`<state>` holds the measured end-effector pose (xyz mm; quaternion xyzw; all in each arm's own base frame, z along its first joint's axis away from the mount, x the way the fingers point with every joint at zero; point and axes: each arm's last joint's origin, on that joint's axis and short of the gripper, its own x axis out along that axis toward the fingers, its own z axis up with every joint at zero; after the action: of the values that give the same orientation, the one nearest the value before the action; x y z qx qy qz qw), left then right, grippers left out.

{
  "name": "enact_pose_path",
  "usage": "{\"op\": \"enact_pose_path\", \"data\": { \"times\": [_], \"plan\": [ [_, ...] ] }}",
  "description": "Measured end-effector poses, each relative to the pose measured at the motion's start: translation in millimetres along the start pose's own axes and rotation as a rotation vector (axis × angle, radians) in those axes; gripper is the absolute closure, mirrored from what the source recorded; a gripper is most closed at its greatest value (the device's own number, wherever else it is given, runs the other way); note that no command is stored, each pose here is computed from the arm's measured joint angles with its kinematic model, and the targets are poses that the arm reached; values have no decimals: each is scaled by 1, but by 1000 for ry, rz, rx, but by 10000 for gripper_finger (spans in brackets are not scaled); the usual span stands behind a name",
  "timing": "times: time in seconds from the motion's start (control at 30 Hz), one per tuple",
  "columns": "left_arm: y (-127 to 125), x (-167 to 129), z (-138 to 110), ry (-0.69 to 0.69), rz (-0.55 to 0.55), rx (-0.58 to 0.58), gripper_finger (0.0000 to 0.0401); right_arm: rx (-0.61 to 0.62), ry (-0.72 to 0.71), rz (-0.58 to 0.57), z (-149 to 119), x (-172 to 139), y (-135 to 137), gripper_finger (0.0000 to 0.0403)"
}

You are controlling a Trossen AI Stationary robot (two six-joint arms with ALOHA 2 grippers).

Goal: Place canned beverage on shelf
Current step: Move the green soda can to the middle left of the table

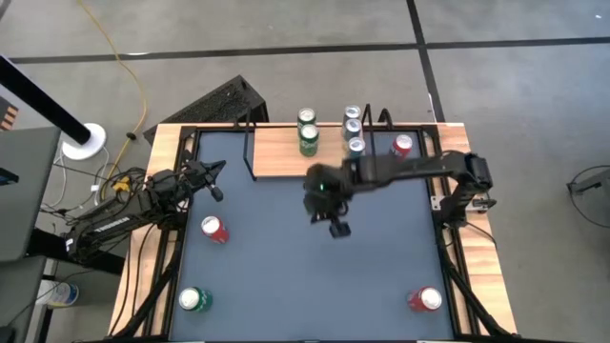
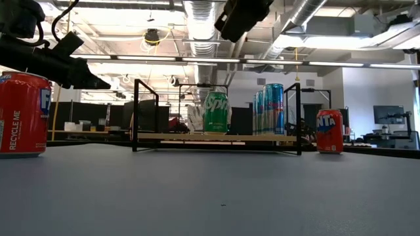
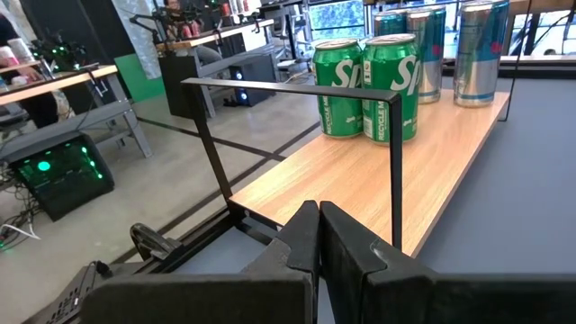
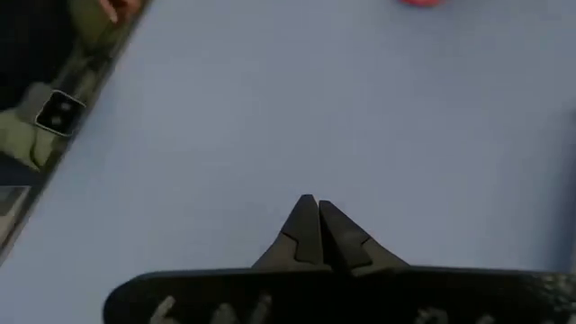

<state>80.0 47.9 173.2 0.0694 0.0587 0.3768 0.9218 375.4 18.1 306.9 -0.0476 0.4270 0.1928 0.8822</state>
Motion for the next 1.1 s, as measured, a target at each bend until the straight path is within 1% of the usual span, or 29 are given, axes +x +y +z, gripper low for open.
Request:
{"op": "enact_pose_path", "data": {
  "times": [0.13, 0.2, 0.27, 0.33, 0.37, 0.43, 0.47, 0.57, 0.6, 0.7, 0.77, 0.87, 0.93, 1.0, 1.1],
  "plan": [
    [0, 0, 0, 0, 0, 0, 401, -74, -181, 18, -2, 35, 28, 403],
    [0, 0, 0, 0, -1, 0, 401, -119, -303, 33, 0, 52, 42, 403],
    [0, 0, 0, 0, 0, 0, 401, -150, -379, 56, -1, 63, 59, 403],
    [0, 0, 0, 1, 0, 0, 401, -175, -456, 39, 0, 71, 73, 403],
    [0, 0, 0, 0, 0, 0, 401, -186, -488, 23, 2, 74, 80, 403],
    [0, 0, 0, 0, 0, 0, 401, -201, -496, 0, 0, 80, 96, 403],
    [0, 0, 0, 0, 0, 0, 401, -211, -526, -5, 2, 85, 103, 403],
    [0, 0, 0, 0, 0, 0, 401, -255, -586, 19, 3, 100, 122, 403],
    [0, 0, 0, 0, 0, 0, 401, -269, -628, 26, 5, 107, 126, 403],
    [0, 0, 0, 0, 0, 0, 401, -286, -713, 34, 3, 132, 130, 403],
    [0, 0, 0, 0, 0, 0, 401, -274, -767, 38, 2, 148, 130, 403],
    [0, 0, 0, 0, 0, 0, 401, -249, -812, 53, 2, 165, 129, 403],
    [0, 0, 0, 0, 0, 0, 401, -237, -813, 69, 1, 175, 129, 403],
    [0, 0, 0, -1, 0, 0, 401, -224, -819, 109, 2, 185, 129, 403],
    [0, 0, 1, -15, 2, -6, 401, -217, -817, 177, 2, 191, 124, 403]
  ]
}}
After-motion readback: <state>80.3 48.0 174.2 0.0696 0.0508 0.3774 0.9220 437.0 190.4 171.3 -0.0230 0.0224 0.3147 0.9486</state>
